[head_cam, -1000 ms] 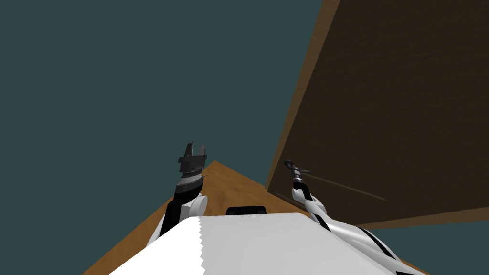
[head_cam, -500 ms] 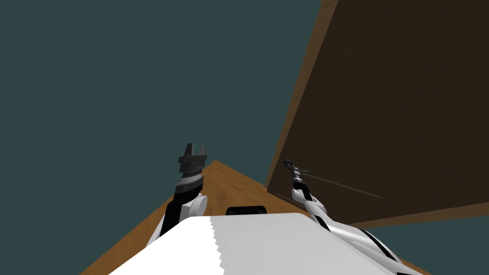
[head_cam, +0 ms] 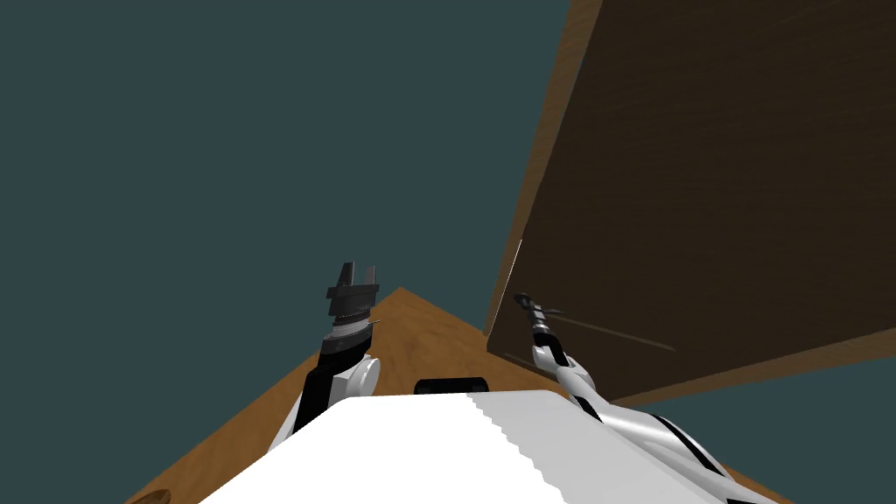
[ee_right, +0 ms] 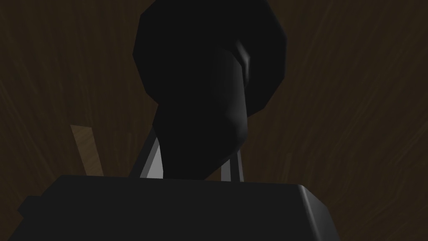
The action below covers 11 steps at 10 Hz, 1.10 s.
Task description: Pull the door open
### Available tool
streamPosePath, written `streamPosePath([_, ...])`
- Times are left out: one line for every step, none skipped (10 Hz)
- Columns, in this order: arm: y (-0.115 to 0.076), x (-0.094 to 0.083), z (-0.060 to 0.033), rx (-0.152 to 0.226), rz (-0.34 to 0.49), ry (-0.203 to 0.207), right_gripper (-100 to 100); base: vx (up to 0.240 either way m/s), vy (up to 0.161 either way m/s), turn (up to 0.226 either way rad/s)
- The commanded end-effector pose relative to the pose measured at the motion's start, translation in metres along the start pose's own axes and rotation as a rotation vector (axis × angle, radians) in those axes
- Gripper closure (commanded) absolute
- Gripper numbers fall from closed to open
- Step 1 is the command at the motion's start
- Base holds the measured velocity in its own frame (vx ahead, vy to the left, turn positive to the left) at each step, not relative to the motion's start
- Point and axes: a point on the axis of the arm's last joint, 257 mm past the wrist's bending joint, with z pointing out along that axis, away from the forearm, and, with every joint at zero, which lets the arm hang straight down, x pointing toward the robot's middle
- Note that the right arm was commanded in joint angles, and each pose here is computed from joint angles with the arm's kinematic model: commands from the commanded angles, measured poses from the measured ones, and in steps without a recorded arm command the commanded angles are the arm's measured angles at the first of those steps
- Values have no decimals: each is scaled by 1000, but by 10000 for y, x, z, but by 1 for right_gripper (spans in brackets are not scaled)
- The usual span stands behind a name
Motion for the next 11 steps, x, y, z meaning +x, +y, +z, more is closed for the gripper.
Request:
streamPosePath([29, 150, 15, -10, -2, 40, 100, -261, -75, 112])
streamPosePath([29, 150, 15, -10, -2, 40, 100, -176, -31, 67])
streamPosePath([33, 180, 16, -11, -2, 49, 100, -88, -7, 11])
streamPosePath([39, 236, 18, -13, -2, 64, 100, -105, -23, 36])
streamPosePath([49, 321, 19, -15, -2, 88, 100, -190, -41, 89])
streamPosePath([51, 345, 19, -16, -2, 95, 100, -229, -66, 71])
streamPosePath([60, 300, 26, -16, -2, 83, 100, -96, -29, 31])
streamPosePath([46, 352, -1, -16, 0, 107, 100, -162, 10, 95])
streamPosePath([50, 368, -7, -17, -1, 117, 100, -268, -33, 112])
streamPosePath([54, 385, -15, -19, -1, 128, 100, -255, -69, 115])
streamPosePath([59, 413, -29, -22, -2, 147, 100, -253, -68, 146])
